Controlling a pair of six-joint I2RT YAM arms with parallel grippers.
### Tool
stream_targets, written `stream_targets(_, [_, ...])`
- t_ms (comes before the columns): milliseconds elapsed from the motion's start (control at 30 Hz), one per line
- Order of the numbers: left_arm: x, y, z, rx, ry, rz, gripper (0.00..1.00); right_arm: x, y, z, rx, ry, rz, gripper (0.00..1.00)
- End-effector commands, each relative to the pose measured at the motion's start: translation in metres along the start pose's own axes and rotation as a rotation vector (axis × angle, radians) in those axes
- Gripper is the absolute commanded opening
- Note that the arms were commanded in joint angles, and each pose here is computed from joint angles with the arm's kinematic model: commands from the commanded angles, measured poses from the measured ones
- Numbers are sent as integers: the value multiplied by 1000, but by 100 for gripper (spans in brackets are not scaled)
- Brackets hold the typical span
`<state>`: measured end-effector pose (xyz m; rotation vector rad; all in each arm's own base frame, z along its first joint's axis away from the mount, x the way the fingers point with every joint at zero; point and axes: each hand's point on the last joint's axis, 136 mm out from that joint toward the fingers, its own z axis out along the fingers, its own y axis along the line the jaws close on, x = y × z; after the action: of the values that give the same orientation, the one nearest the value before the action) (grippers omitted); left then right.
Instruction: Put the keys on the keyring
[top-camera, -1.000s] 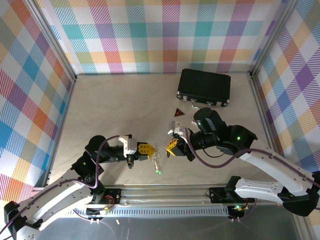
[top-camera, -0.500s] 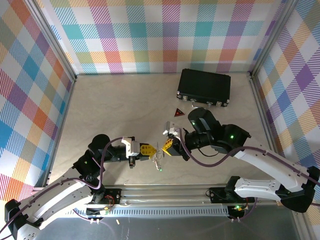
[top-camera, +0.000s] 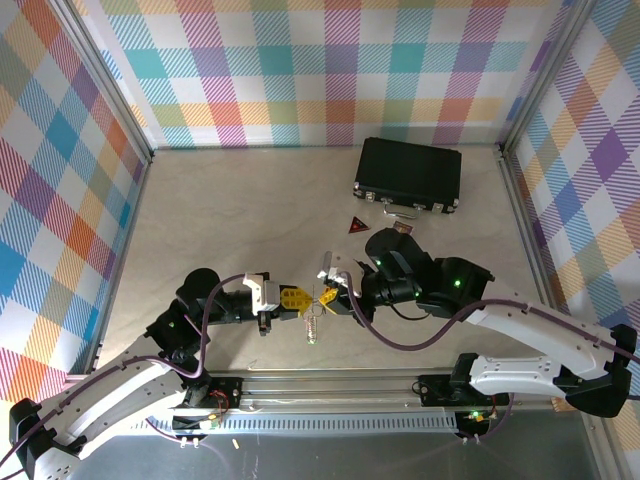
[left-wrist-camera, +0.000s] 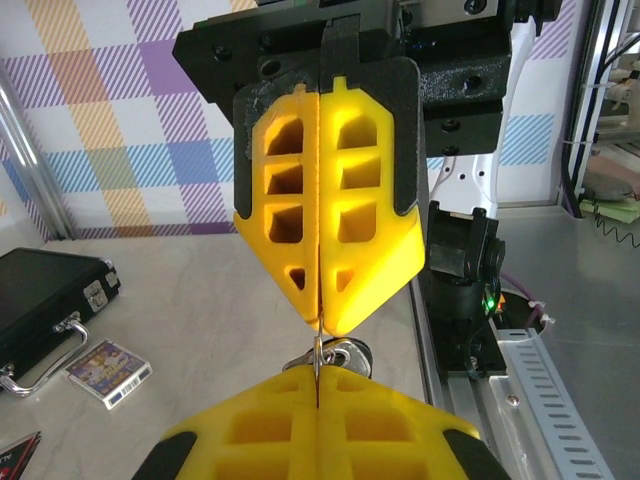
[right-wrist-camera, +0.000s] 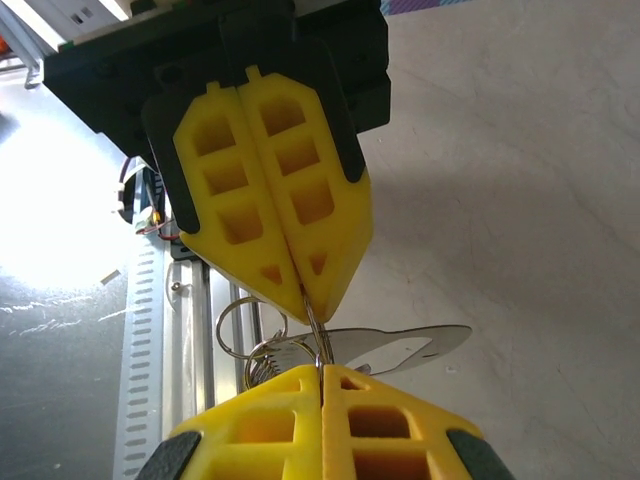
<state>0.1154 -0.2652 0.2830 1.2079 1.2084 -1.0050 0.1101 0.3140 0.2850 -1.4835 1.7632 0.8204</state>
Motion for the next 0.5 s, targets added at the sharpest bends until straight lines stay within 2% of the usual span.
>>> stream_targets(0, [-21, -3, -2, 9, -56, 39, 0, -6, -5, -4, 42, -37, -23, 0])
stream_targets(467, [-20, -3, -3, 3, -53, 37, 0, -4, -7, -9, 65, -50, -17, 0])
